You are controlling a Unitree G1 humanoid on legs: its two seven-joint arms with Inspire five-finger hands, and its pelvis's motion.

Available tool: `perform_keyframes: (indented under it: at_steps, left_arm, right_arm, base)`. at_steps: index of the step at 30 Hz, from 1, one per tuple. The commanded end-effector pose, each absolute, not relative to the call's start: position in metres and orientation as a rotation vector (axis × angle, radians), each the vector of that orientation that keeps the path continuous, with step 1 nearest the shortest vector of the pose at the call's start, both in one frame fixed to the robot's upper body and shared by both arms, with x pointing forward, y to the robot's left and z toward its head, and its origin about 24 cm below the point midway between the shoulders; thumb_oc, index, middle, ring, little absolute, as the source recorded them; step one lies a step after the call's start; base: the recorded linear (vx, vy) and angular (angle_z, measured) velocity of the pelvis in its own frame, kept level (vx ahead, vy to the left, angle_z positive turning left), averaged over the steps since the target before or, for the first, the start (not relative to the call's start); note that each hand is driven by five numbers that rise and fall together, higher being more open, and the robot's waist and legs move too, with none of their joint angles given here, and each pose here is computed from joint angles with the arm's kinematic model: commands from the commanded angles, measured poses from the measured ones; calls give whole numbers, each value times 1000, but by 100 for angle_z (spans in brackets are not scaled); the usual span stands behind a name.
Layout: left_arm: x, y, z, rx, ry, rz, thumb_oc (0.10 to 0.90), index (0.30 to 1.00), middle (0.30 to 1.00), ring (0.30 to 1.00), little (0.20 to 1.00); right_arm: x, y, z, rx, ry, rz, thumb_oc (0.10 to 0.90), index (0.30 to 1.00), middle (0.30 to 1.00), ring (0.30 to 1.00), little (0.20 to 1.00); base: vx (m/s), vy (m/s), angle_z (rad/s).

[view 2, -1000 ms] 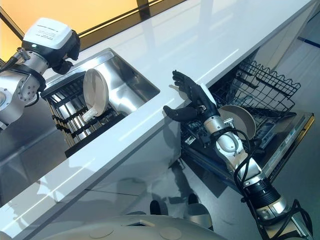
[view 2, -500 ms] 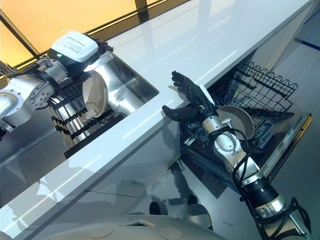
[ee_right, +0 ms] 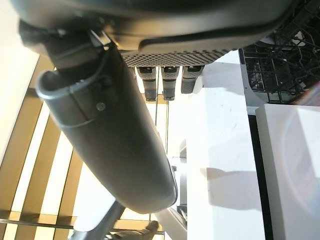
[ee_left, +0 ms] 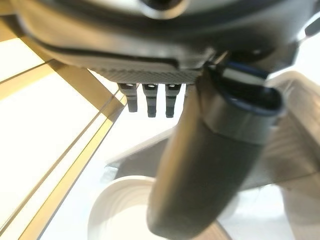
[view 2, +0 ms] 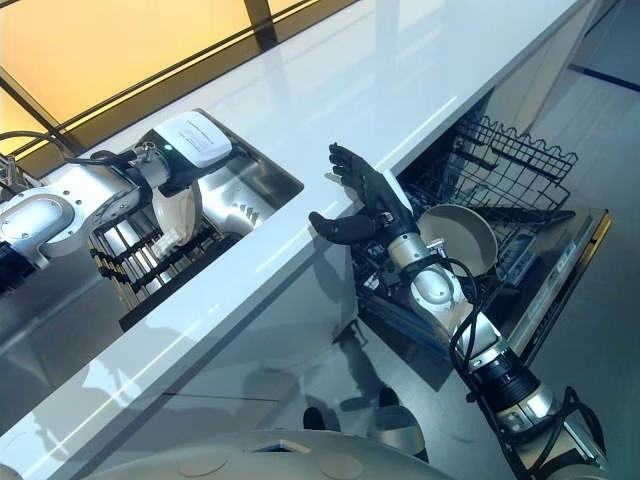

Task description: Pick up plates and place into dishwasher.

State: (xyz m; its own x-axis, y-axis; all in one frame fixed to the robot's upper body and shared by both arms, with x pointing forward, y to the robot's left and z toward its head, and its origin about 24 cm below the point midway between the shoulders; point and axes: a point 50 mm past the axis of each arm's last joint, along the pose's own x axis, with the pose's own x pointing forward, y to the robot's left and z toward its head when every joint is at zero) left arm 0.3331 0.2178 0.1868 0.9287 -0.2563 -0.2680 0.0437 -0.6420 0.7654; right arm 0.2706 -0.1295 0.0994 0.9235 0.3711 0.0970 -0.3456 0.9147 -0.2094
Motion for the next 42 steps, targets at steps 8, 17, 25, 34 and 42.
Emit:
perform_keyframes:
  at_steps: [8,17,25,34,42]
  left_arm:
    - [358,261,252,2323,90,-142,800,900,900,900,900]
    - [359,264,230,2259,295,-270,800,900,900,900,900]
    - [356,271,211,2174,385,-324,100,300,300,300,200]
    - [355,273,208,2187,379,-302,100,300,300,300,200]
    - [352,287,220,2239,470,-203,100,300,300,300,200]
  right_arm:
    - [251,-147,74,-242,-2,382,800,900,900,900,900]
    - [256,-147,81,-245,-20,370,800,900,900,900,900]
    - [258,-146,82,-246,-22,350,800,900,900,900,900]
    - [256,-147,77,-250,-4,358,800,900,900,900,900]
    - [254,-147,75,-252,1,362,800,900,900,900,900]
  base:
    - [25,10,-14]
    - [-4,0,-3]
    - [-6,-1,-1]
    - [0,0,0]
    - [-17,-1,1]
